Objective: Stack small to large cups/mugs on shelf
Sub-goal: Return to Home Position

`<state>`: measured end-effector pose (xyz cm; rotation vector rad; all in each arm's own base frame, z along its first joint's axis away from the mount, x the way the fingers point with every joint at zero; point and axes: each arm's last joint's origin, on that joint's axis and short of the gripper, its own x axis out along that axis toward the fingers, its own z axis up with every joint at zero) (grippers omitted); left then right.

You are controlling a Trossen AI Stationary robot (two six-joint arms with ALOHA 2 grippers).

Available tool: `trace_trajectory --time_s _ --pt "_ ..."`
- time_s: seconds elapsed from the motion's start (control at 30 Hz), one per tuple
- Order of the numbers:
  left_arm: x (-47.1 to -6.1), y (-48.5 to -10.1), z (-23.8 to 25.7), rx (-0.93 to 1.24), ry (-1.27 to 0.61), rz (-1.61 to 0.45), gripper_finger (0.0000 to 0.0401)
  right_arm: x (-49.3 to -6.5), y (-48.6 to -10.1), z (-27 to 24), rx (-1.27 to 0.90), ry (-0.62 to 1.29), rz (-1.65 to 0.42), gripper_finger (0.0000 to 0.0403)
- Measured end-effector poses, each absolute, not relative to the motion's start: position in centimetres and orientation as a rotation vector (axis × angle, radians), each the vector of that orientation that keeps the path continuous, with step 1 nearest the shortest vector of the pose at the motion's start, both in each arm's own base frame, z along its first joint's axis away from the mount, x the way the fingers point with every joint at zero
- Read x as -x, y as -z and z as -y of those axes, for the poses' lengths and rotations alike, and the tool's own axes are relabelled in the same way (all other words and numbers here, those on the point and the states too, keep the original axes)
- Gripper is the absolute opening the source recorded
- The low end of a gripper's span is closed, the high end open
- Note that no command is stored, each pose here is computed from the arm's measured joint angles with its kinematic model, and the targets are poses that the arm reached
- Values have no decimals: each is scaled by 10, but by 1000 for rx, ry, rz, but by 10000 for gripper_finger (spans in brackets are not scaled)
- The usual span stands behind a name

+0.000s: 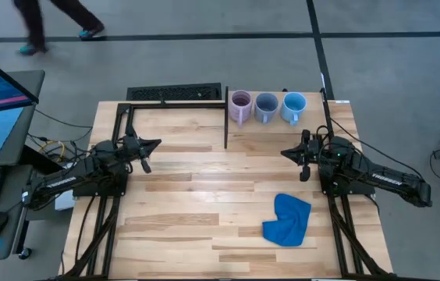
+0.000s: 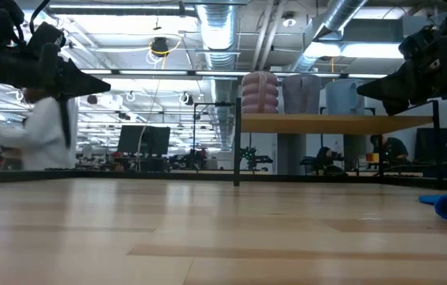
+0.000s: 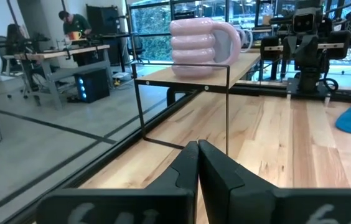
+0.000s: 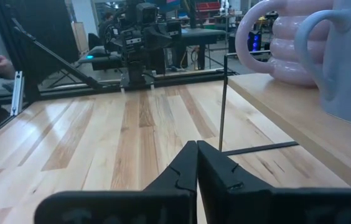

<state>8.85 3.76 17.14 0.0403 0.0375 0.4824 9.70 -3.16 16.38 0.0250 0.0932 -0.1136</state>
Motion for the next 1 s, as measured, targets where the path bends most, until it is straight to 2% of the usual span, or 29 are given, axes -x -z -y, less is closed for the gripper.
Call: trace_trajectory --time_s 1.0 --pt "-89 -171 -38 -31 -482 -36 2 -97 -164 32 -25 113 -93 33"
